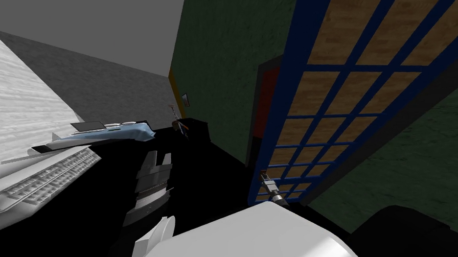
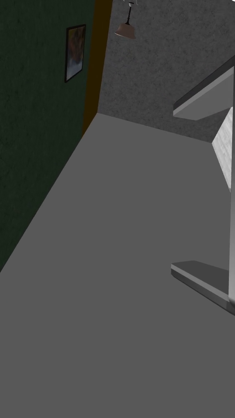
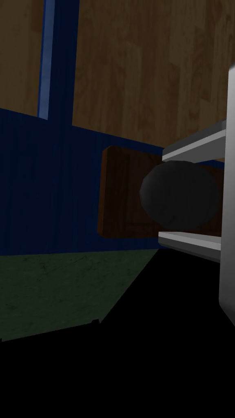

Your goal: Pull the door open

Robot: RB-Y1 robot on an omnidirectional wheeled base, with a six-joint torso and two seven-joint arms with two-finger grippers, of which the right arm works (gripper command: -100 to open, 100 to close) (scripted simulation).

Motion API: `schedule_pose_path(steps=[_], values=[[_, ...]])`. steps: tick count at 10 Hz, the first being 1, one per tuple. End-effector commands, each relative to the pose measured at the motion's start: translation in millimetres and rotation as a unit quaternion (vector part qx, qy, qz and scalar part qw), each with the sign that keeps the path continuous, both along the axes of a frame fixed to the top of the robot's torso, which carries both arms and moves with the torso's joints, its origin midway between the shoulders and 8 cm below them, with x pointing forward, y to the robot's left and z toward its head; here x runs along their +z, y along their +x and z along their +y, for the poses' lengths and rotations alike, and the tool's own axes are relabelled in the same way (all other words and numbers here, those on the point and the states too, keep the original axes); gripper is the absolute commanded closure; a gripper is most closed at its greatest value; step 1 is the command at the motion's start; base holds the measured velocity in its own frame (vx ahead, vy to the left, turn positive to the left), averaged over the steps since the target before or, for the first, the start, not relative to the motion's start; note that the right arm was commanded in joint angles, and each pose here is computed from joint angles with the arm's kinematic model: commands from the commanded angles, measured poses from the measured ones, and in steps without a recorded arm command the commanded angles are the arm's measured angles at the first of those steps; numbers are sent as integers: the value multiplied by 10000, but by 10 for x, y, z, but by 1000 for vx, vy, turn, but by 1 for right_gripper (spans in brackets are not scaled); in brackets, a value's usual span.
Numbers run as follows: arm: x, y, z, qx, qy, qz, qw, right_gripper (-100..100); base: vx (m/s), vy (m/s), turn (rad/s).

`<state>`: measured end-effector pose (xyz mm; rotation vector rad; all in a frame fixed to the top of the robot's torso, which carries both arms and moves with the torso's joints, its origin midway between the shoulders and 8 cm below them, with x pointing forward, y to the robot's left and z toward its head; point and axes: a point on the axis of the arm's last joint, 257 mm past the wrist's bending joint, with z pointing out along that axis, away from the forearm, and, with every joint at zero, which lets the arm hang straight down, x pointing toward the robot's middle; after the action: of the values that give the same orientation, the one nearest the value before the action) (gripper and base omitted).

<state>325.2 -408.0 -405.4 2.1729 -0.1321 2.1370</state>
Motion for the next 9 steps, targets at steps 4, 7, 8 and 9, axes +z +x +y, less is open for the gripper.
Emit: schedule_pose_path(steps=[4, 7, 8, 9], values=[[33, -165, 32, 289, 2, -62, 9996, 100, -218, -37, 121], [48, -264, 46, 456, 10, -79, 9989, 100, -186, -27, 93], [53, -293, 50, 505, 13, -82, 9987, 100, -183, -49, 85], [24, -284, 47, 469, 8, -44, 9989, 100, -79, -23, 26]])
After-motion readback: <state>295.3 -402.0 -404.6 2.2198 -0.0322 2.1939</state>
